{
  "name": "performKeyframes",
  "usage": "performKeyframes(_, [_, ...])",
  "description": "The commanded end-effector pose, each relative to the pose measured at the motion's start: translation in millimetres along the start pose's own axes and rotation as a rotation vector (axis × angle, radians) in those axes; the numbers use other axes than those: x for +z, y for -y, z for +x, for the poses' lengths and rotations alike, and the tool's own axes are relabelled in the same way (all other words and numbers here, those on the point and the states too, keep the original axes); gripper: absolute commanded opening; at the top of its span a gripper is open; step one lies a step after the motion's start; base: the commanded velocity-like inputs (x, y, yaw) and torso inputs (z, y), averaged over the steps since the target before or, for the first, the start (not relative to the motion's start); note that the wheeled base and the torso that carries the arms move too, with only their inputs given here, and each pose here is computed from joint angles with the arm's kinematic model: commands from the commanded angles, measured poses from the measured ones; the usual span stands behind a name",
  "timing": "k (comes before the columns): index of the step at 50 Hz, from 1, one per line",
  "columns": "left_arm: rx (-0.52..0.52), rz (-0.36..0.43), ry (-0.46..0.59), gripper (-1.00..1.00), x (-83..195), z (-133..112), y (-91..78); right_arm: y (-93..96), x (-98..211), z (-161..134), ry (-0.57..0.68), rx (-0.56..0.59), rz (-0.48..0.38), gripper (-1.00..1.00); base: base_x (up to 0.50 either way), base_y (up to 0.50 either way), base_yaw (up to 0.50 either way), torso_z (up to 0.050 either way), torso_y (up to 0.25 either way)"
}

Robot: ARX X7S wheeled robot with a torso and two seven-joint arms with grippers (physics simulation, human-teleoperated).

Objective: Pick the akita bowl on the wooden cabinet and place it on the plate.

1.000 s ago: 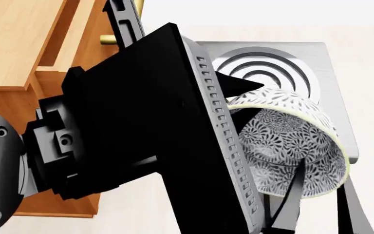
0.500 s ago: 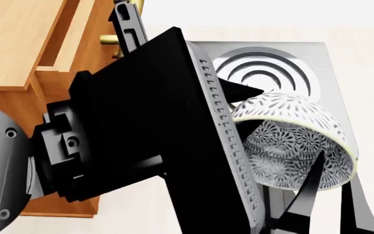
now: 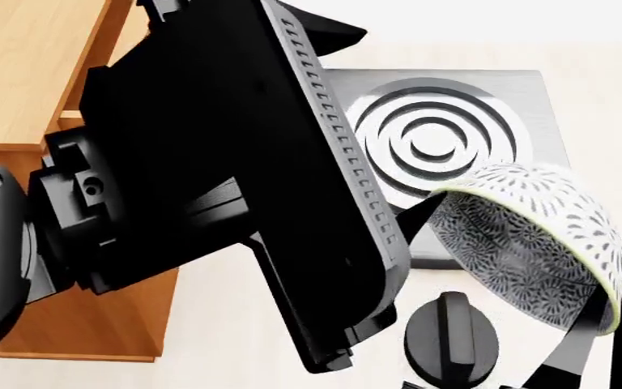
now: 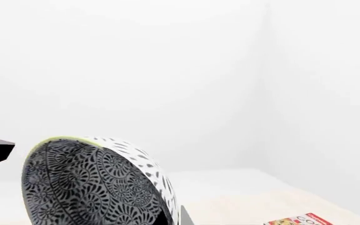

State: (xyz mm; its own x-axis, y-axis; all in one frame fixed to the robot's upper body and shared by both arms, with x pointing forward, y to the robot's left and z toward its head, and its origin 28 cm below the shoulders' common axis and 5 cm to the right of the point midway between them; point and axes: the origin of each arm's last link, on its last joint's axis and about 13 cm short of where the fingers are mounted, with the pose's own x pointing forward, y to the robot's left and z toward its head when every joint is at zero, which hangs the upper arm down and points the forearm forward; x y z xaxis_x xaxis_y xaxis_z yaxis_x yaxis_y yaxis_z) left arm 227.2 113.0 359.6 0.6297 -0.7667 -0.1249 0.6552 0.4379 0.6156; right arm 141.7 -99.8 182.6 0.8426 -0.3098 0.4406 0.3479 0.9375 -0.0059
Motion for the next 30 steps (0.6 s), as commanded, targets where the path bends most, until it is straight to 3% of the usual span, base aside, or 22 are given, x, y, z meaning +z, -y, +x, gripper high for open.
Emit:
performKeyframes(1, [0.009,-0.025,-0.004,1.00,0,-1,-2.2,3.9,3,2,0.008,-0.041,0.007,-1.00,0.00,0.00,0.00,0.000,0.000])
performKeyframes(14, [0.032,-0.027,-0.008,1.00,-1,-2,-3.9,17.3,5,6,0.006,-0.189,0.018,-1.00,0.00,0.00,0.00,0.000,0.000])
performKeyframes(30, [0.057,-0.046,-0.006,1.00,3,-1,-7.3,29.7,10,7,0.007,-0.316,0.089,-1.00,0.00,0.00,0.00,0.000,0.001])
